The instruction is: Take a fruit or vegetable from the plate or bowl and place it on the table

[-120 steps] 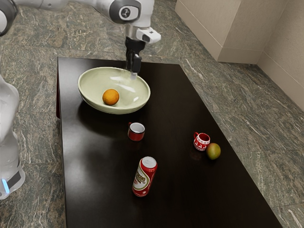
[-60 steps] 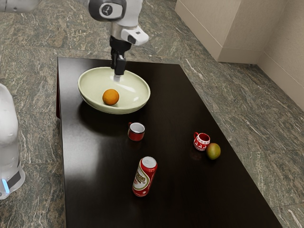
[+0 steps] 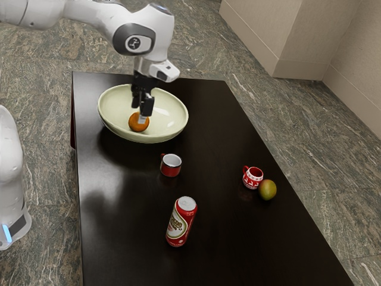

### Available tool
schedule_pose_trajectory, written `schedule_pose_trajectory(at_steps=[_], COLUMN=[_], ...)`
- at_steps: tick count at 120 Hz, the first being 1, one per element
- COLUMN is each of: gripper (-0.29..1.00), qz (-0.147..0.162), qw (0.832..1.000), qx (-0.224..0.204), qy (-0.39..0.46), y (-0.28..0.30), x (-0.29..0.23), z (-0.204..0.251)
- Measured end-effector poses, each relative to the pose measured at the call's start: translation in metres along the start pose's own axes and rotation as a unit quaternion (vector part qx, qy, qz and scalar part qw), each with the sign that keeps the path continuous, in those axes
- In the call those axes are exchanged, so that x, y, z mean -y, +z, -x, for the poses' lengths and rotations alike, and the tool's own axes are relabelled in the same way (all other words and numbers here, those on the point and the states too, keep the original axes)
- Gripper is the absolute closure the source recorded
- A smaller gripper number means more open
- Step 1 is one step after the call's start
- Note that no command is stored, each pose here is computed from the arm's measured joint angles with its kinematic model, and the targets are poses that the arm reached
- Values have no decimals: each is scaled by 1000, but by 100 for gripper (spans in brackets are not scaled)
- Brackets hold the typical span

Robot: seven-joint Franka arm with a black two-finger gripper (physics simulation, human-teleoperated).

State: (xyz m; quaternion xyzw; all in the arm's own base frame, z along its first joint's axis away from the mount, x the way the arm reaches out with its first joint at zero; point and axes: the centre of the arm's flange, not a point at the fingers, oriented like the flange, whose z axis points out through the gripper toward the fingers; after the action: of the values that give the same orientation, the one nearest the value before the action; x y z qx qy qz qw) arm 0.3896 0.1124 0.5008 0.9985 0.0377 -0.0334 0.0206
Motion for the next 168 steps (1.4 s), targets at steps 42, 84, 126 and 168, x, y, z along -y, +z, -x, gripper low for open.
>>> schedule_pose_trajectory(at_steps=[42,84,126,168], gripper=[2,2,5,19], qz=[7,15,21,22], qw=[1000,999,998,998], qx=[-4,9,18,20], qy=[-29,-39,-49,-58], y=[22,40,47,51], x=[21,22,26,27], z=[-18,-27,-21,-21])
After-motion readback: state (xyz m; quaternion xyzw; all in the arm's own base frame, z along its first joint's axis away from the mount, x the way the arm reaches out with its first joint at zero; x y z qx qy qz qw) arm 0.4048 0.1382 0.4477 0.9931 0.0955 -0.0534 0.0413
